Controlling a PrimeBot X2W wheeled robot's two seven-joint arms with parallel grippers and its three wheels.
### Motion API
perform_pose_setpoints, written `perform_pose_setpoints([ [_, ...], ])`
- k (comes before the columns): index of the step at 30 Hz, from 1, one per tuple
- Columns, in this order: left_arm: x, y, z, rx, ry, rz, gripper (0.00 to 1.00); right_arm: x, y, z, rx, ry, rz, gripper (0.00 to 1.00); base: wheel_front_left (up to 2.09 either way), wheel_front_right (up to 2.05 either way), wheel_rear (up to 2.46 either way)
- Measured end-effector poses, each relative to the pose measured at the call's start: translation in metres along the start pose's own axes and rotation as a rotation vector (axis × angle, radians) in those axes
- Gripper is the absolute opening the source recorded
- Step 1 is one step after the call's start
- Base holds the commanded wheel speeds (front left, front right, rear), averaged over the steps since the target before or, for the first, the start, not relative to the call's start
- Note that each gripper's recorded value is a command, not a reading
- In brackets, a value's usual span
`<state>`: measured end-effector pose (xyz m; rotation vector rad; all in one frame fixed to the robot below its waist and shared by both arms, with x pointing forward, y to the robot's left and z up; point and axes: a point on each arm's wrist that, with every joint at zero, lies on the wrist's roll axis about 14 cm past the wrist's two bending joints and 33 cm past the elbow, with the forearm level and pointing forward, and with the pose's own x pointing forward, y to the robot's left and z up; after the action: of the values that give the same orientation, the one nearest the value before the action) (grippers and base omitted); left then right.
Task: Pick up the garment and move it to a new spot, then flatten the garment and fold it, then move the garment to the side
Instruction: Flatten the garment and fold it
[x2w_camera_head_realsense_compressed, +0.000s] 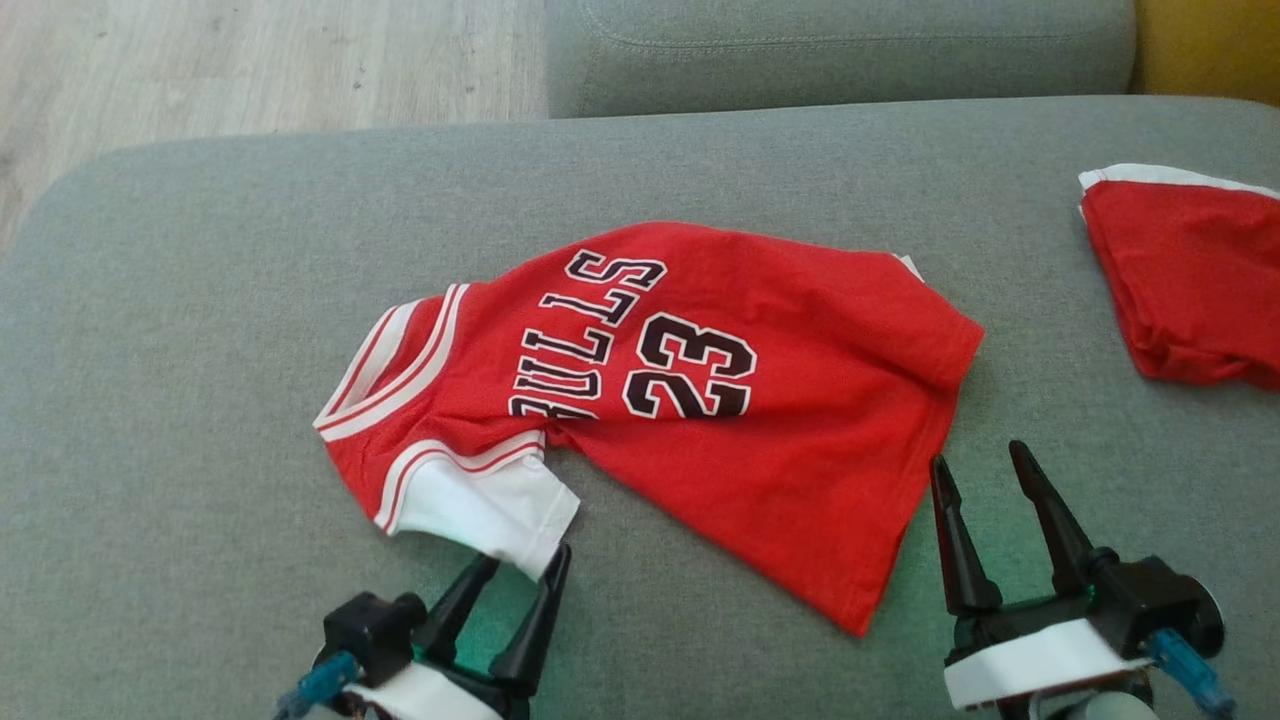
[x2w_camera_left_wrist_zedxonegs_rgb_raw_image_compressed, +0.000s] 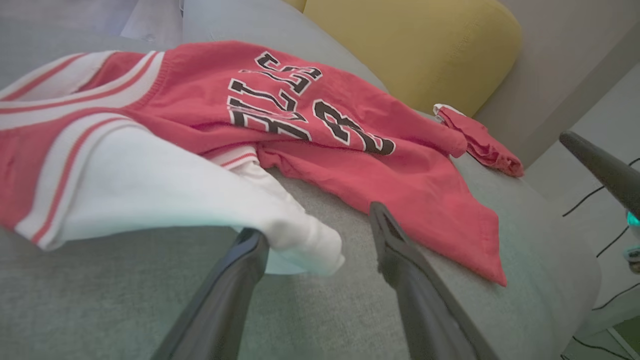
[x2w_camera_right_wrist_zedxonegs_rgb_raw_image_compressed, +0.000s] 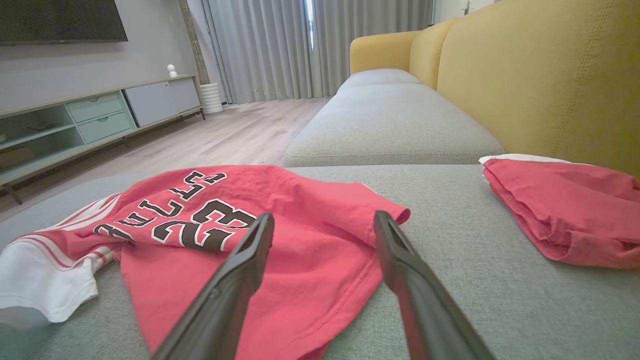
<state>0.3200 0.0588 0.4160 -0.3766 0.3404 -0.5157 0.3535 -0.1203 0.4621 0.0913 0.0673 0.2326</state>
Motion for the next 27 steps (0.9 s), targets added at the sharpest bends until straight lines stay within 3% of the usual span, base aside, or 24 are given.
perform_pose_setpoints([
  [7, -0.006, 0.001, -0.016, 0.007, 0.058, -0.009, 1.00, -0.001, -0.002, 0.001, 0.000, -0.002, -0.006, 1.00, 0.00, 0.00, 0.00],
  [10, -0.007, 0.004, -0.019, 0.005, 0.070, -0.001, 0.38, -0.001, -0.002, 0.001, 0.001, -0.002, -0.008, 1.00, 0.00, 0.00, 0.00],
  [11, -0.008, 0.005, -0.019, 0.003, 0.071, 0.001, 0.12, -0.001, -0.002, 0.001, 0.001, -0.002, -0.008, 1.00, 0.00, 0.00, 0.00],
  [12, -0.008, 0.006, -0.019, 0.003, 0.072, 0.003, 0.00, -0.001, -0.002, 0.001, 0.001, -0.002, -0.008, 1.00, 0.00, 0.00, 0.00],
  [19, -0.007, 0.007, -0.008, 0.016, 0.039, 0.000, 0.00, -0.002, 0.004, -0.012, 0.004, 0.038, 0.010, 1.00, 0.00, 0.00, 0.00],
  [27, -0.008, 0.021, 0.077, 0.054, -0.222, 0.039, 0.00, -0.036, 0.048, -0.072, 0.013, 0.242, 0.164, 1.00, 0.00, 0.00, 0.00],
])
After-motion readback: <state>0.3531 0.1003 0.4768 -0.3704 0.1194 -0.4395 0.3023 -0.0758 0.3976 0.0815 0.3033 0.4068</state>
